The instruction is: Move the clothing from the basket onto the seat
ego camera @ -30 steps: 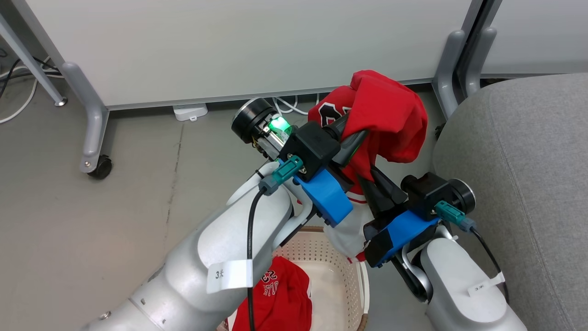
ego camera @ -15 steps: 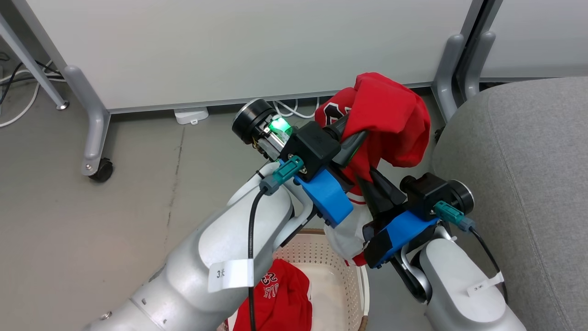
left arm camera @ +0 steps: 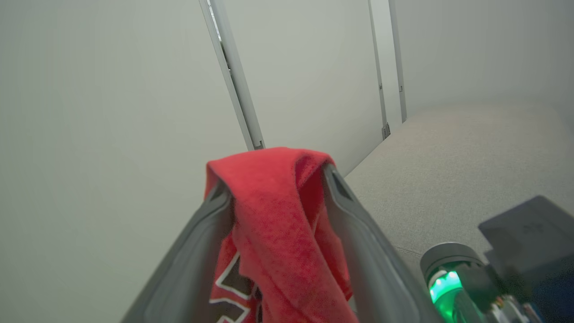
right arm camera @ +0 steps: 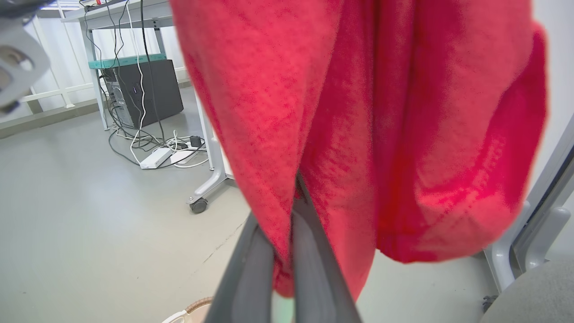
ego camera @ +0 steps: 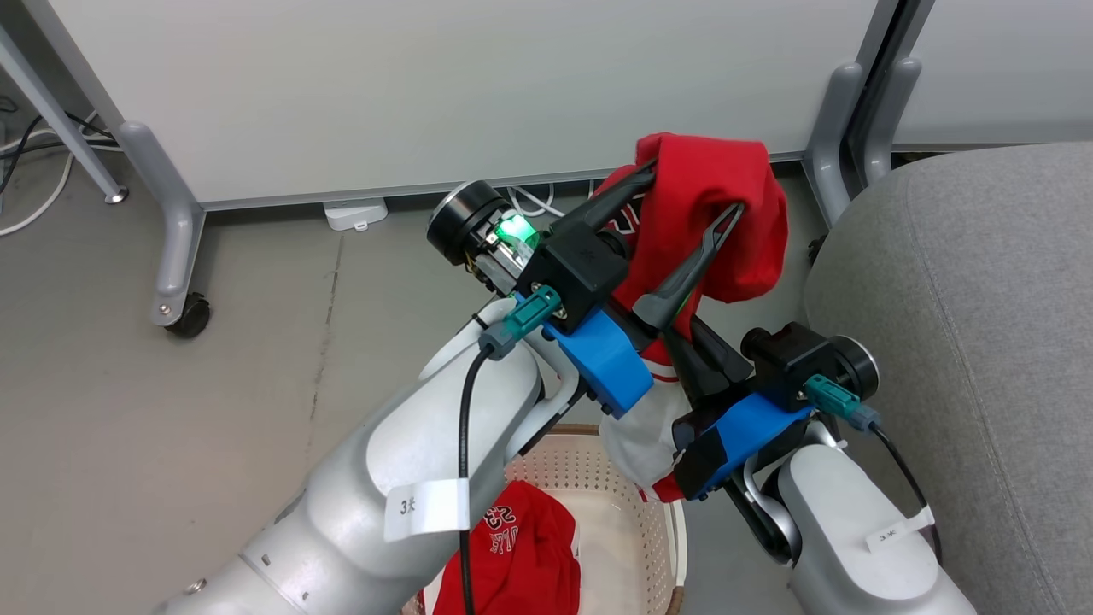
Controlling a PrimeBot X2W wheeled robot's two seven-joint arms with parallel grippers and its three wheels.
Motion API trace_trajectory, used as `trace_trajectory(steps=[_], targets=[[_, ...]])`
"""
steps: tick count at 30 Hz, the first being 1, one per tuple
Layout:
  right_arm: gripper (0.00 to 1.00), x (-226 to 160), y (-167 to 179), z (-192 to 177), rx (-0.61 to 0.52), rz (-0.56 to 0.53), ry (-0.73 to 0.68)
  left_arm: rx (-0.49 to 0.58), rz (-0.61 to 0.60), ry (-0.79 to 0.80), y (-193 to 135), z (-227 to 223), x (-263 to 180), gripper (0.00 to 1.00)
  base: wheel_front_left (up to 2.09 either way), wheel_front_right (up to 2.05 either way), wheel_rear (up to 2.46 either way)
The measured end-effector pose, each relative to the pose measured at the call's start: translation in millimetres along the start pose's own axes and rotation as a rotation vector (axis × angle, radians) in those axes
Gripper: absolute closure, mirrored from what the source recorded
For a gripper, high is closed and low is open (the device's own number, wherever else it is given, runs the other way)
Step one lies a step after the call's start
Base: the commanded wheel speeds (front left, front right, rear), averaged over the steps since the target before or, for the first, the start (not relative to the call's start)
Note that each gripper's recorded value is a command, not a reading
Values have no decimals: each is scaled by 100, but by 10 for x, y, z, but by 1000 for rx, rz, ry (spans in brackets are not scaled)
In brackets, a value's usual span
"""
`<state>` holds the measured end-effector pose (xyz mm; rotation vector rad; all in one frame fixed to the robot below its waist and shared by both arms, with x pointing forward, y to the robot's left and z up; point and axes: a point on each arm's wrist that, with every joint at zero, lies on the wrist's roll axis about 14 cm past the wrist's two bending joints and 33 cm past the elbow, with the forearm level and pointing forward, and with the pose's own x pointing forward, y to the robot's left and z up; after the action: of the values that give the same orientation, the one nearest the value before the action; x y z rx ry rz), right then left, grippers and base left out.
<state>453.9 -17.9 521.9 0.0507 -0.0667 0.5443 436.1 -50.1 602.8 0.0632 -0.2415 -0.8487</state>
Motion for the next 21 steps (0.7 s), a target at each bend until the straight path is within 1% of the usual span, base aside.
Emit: trace_trajectory(steps=[13,21], targets=[[100,-4,-4,-46,5,1,10,0,1,4,9,-42,16,0,0,0,0],[100,3,-133,-106,15,-30,18,-23,-17,25,-17,-202,81,0,0,0,0]])
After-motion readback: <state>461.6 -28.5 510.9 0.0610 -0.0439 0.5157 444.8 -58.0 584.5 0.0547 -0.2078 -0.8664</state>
